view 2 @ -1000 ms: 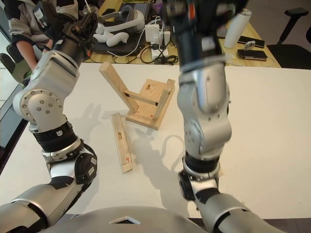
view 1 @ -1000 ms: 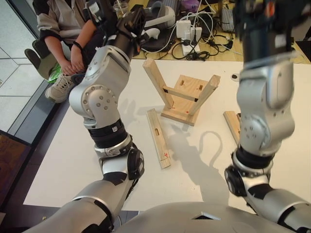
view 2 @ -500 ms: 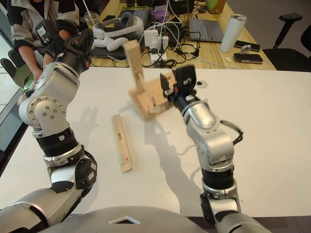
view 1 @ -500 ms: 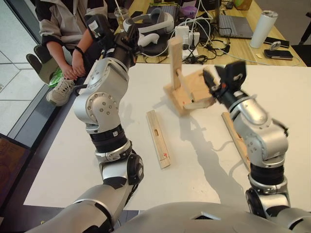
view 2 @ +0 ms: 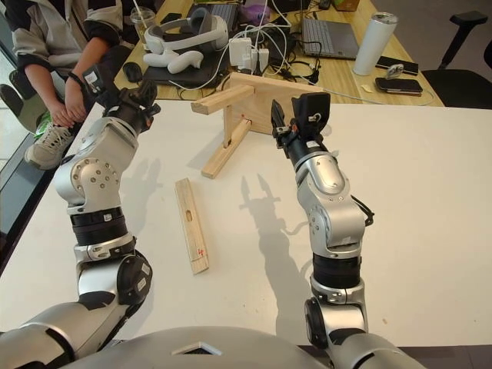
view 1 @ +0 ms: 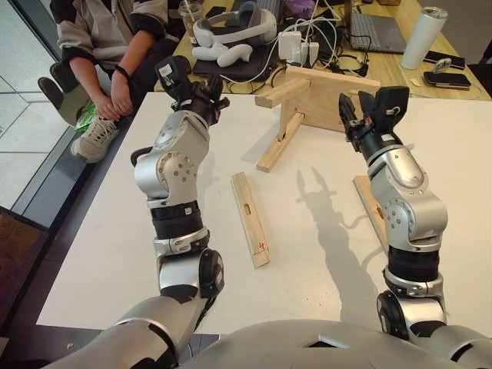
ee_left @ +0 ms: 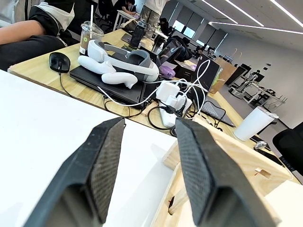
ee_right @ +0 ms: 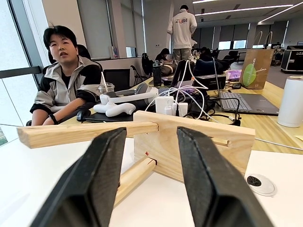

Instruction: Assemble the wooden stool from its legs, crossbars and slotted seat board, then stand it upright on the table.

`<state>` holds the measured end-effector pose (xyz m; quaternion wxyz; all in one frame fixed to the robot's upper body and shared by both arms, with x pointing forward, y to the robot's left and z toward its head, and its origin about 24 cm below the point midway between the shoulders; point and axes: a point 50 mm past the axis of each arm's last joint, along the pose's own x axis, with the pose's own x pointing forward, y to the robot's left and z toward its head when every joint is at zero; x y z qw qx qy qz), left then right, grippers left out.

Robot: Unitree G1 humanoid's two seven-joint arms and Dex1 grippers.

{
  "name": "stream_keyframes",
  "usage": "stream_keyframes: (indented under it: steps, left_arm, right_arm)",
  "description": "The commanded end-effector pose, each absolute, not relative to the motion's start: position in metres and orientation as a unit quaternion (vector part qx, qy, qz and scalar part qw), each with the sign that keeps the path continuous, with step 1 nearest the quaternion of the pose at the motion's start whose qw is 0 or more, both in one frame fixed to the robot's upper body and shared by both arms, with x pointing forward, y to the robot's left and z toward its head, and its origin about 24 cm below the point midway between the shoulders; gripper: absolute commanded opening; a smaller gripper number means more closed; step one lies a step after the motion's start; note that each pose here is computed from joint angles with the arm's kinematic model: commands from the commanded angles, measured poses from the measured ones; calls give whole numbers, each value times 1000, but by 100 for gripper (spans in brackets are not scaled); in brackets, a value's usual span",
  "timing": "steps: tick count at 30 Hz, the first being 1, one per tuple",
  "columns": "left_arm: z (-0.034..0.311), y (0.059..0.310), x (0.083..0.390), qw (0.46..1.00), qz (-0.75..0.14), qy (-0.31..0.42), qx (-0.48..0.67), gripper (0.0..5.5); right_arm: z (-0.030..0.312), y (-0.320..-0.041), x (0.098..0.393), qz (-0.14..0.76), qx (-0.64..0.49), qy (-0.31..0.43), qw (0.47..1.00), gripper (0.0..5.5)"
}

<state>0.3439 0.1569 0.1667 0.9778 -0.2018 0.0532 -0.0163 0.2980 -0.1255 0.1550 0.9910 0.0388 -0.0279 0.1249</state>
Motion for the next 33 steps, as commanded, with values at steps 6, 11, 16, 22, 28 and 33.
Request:
stream_keyframes:
  steps: [6,11,16,22,28,33]
  left_arm:
    - [128,137,380,989,-50,110,-88,201]
    - [143,118,380,990,-90,75,-76,201]
    - [144,117,366,992,-106,56,-46,201]
    - [157,131,361,994,-91,36,-48,201]
    - [160,108,344,991,-90,17,-94,201]
    - [169,84,331,987,-117,-7,-108,201]
  right_arm:
    - [158,-120,301,135,46,-34,989,200]
    - [153,-131,298,116,44,-26,992,200]
    - [148,-140,296,97,42,-19,994,200]
    - [169,-136,336,124,50,-46,990,200]
    - [232,-119,417,183,34,-86,979,200]
    - [251,-133,431,158,105,-78,979,200]
